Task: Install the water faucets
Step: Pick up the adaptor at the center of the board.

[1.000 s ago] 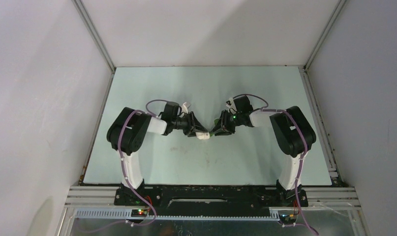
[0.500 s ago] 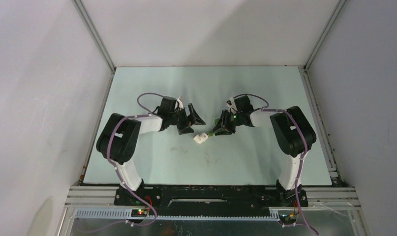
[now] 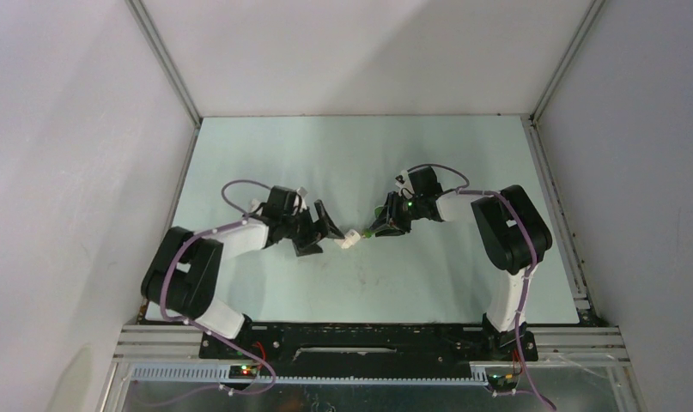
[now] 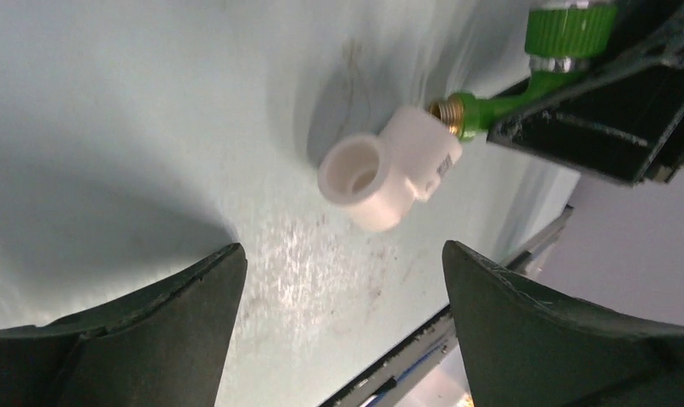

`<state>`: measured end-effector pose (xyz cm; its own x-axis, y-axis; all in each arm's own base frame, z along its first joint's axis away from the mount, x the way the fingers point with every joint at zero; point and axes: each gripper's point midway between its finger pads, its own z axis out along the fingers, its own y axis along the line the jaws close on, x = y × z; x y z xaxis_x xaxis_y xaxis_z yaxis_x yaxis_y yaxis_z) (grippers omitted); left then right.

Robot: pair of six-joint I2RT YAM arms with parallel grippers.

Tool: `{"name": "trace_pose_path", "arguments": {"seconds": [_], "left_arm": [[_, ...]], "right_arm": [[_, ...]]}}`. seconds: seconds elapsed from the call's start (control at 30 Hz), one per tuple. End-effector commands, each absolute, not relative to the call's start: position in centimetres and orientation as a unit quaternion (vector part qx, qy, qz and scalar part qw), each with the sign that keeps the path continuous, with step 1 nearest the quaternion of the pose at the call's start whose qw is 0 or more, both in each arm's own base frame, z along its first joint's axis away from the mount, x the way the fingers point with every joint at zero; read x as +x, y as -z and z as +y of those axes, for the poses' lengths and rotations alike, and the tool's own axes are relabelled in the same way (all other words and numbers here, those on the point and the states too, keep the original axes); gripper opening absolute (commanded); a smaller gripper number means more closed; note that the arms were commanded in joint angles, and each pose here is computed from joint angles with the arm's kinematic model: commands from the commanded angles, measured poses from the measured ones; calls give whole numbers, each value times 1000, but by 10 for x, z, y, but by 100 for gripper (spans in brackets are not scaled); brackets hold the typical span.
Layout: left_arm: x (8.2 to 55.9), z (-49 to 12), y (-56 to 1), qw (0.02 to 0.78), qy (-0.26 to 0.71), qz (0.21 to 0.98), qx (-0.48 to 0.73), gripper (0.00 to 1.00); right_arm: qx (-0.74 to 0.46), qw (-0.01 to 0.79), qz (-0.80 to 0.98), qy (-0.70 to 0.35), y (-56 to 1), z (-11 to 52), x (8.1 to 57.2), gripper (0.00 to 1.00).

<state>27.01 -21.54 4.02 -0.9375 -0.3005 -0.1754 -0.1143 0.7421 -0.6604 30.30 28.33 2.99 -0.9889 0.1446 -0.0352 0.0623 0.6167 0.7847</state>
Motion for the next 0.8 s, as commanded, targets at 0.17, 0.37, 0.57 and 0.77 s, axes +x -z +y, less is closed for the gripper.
{"name": "trace_pose_path", "arguments": {"seconds": [0.17, 0.37, 0.57, 0.77], "left_arm": [[266, -245, -68, 159, 460, 846, -218, 89], [275, -245, -49, 168, 458, 836, -250, 86], [285, -247, -35, 184, 458, 835, -245, 85], [298, -260, -46, 200, 522, 794, -240, 72]], "right_arm": [[31, 79, 890, -448, -37, 293, 312, 0], [7, 91, 877, -472, -40, 302, 316, 0], [1, 75, 876, -476, -38, 303, 308, 0], [-5, 67, 876, -478, -41, 306, 302, 0]]}}
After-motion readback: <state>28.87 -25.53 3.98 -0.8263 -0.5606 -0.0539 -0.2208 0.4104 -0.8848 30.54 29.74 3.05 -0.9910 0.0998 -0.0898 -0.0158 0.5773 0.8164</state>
